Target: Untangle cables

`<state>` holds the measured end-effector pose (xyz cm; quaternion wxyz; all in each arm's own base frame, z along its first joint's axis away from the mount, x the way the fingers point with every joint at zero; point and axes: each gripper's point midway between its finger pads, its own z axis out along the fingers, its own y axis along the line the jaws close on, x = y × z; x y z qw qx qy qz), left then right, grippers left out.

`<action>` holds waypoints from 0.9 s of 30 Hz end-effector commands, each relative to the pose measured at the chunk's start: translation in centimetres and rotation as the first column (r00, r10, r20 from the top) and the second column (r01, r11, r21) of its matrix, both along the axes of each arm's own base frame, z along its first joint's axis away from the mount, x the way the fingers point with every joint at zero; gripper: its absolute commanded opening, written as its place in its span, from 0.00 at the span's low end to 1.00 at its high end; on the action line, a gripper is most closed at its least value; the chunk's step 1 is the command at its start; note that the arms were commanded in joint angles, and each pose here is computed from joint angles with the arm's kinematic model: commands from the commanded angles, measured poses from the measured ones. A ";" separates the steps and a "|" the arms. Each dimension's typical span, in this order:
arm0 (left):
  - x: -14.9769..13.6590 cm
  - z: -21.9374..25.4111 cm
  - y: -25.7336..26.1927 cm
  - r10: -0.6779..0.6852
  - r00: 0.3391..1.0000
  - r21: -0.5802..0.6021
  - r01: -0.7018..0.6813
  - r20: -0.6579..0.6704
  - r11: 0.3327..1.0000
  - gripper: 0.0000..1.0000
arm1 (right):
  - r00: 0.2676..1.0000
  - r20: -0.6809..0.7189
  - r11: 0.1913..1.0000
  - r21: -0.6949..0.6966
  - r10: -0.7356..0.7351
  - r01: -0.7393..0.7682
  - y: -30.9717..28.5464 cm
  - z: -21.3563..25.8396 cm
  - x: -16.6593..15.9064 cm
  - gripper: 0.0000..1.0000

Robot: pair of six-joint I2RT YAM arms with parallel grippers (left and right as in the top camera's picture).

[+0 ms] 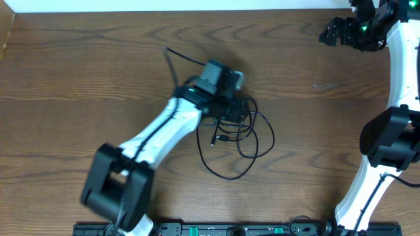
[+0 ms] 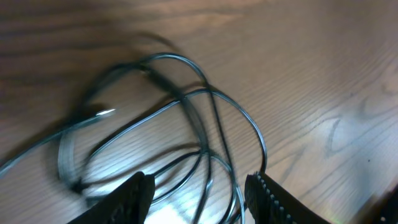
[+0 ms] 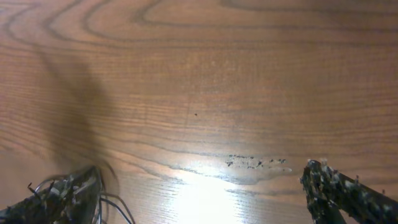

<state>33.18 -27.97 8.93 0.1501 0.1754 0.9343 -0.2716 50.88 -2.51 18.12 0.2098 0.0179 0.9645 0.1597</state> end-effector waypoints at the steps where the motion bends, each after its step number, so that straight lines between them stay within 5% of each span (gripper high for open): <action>1: -0.4 -1.3 -2.2 -0.020 0.999 -0.015 0.020 -0.029 1.000 0.53 | 1.000 -0.024 1.000 0.025 0.006 -0.005 0.5 -0.5 -0.4 0.99; 6: -0.6 -4.3 -2.5 -0.003 0.998 0.047 0.006 -0.059 0.999 0.51 | 1.000 -0.029 1.000 0.026 0.011 -0.011 0.8 -0.5 -0.5 0.99; 10: -0.4 -5.4 -2.1 0.016 0.998 0.083 -0.011 -0.059 0.997 0.31 | 0.999 -0.035 0.999 0.026 0.021 -0.020 1.3 -0.6 -0.6 0.99; 16: 0.5 -5.5 -1.2 0.047 0.999 0.128 -0.044 -0.018 0.991 0.25 | 0.999 -0.038 0.999 0.027 0.033 -0.032 1.9 -0.6 -0.7 0.99; 24: 0.8 -1.4 -1.9 0.039 0.998 0.057 -0.042 0.046 0.997 0.23 | 0.993 -0.095 0.997 0.037 0.068 -0.064 3.8 -1.8 -1.7 0.99; 26: 0.8 0.5 -1.9 0.041 0.996 0.032 -0.043 0.079 0.999 0.08 | 0.990 -0.118 0.996 0.042 0.081 -0.077 4.5 -2.6 -2.1 0.99; 27: 0.7 1.4 -1.8 0.042 0.995 0.022 -0.044 0.091 0.999 0.08 | 0.988 -0.130 0.996 0.044 0.088 -0.083 4.8 -3.0 -2.4 0.99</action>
